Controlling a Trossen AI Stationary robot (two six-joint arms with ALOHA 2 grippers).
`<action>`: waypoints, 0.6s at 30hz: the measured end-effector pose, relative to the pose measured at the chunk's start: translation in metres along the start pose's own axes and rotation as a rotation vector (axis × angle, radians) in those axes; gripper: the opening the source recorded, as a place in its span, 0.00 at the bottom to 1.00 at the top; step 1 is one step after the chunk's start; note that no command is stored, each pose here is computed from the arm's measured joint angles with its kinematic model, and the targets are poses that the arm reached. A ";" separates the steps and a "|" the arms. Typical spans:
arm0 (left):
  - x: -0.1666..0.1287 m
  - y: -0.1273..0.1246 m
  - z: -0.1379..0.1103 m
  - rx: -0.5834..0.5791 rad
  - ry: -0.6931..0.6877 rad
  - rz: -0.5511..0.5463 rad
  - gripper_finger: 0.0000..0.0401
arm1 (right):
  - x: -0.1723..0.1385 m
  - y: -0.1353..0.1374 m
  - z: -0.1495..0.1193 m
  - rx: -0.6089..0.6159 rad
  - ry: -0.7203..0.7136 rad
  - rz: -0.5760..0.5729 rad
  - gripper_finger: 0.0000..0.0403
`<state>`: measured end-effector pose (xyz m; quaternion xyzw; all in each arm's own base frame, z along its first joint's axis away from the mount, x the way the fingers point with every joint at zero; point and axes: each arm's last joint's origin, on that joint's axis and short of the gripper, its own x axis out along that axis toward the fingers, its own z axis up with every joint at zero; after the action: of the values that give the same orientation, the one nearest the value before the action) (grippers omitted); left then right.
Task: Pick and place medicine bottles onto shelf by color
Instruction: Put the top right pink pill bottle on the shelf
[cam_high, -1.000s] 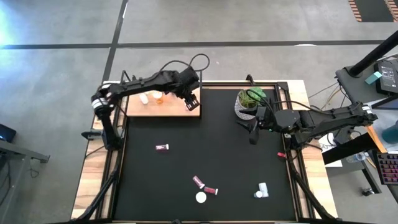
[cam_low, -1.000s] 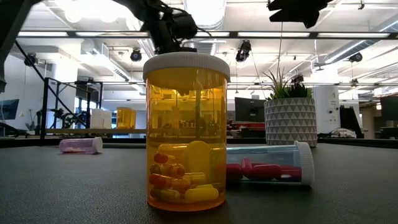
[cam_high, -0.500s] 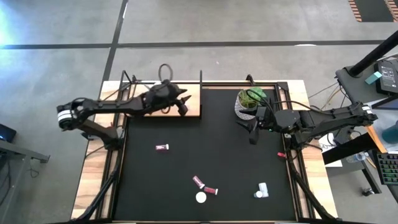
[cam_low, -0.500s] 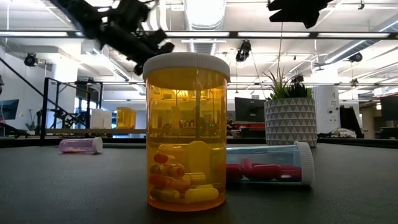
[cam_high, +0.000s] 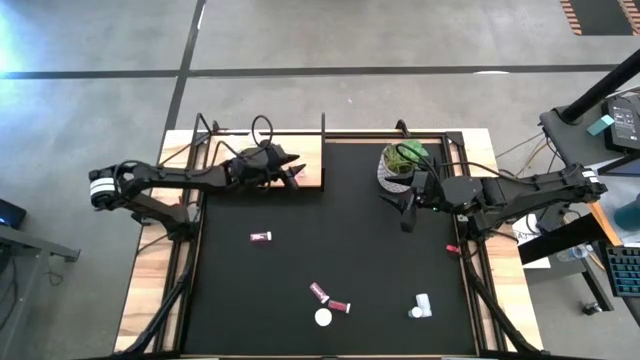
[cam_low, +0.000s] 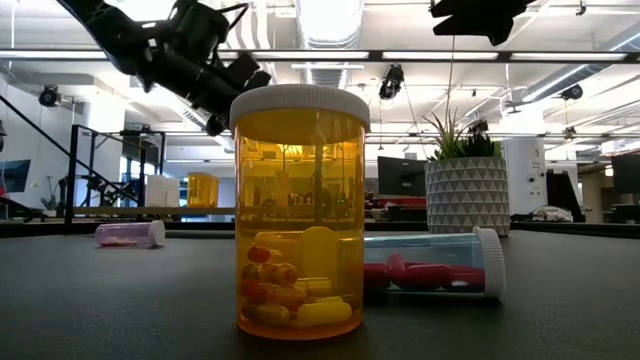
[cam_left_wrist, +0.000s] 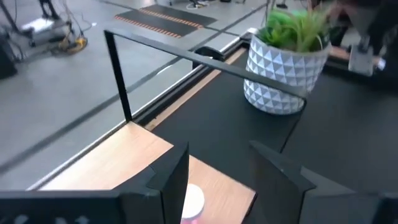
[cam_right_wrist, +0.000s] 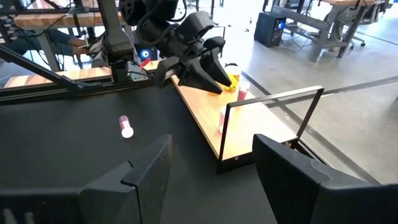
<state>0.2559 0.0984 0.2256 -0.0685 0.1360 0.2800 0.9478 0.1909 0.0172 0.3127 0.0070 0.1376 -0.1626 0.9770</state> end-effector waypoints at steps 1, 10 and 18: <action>0.000 0.000 0.001 -0.023 -0.003 0.000 0.37 | 0.000 0.000 0.000 0.000 0.000 0.000 0.54; 0.000 -0.004 -0.003 -0.024 0.023 -0.063 0.40 | 0.000 0.000 0.000 0.000 0.000 0.000 0.54; 0.000 -0.002 -0.011 0.022 0.050 -0.027 0.63 | 0.000 0.000 0.000 0.000 0.000 0.000 0.54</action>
<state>0.2544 0.0944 0.2151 -0.0669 0.1617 0.2638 0.9486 0.1909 0.0172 0.3127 0.0070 0.1376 -0.1625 0.9770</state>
